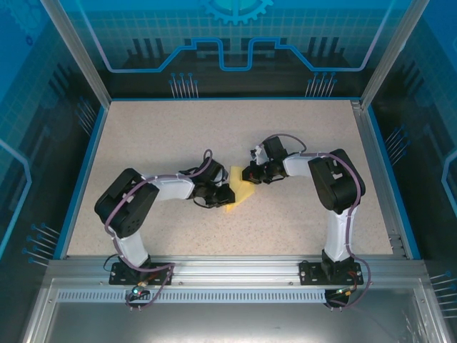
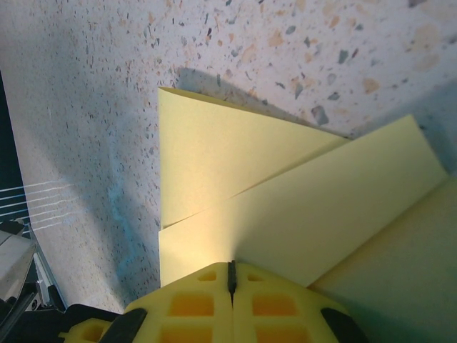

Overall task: Fold a paper plane with a square sheet of paper (pick it up from the middle)
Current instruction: Fourth fold the wing at the center of the table.

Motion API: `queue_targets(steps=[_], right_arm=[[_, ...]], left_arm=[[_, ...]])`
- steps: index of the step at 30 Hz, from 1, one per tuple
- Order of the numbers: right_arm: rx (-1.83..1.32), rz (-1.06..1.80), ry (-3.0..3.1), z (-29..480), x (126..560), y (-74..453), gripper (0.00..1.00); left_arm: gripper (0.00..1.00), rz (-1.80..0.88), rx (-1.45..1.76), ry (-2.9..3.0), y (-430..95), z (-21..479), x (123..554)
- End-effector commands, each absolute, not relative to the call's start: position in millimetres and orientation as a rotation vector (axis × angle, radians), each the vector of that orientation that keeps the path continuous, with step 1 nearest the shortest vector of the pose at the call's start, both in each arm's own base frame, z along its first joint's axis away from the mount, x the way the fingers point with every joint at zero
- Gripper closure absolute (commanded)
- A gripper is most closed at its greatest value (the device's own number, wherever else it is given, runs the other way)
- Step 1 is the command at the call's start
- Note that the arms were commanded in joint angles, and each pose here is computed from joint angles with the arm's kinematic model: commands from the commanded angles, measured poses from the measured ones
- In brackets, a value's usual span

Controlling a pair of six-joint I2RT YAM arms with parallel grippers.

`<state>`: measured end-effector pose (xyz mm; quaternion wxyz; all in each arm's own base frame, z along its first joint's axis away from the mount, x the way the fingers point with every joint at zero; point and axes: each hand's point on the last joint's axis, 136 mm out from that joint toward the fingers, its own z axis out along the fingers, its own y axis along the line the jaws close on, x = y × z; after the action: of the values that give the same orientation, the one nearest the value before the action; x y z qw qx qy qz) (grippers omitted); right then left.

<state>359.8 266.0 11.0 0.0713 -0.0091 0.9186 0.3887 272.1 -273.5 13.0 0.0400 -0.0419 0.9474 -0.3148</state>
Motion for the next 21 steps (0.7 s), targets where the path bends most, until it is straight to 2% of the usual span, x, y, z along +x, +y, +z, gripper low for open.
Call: queue_targets(steps=[1, 13, 21], right_arm=[[0.077, 0.966, 2.937, -35, 333, 241, 0.96], [0.056, 0.970, 2.945, -35, 331, 248, 0.95], [0.053, 0.982, 2.934, -30, 335, 251, 0.95]], left_arm=[[0.82, -0.848, -0.119, 3.171, -248, -14, 206], [0.79, -0.893, -0.077, 3.135, -250, 7, 206], [0.74, -0.951, -0.056, 2.936, -259, 58, 242]])
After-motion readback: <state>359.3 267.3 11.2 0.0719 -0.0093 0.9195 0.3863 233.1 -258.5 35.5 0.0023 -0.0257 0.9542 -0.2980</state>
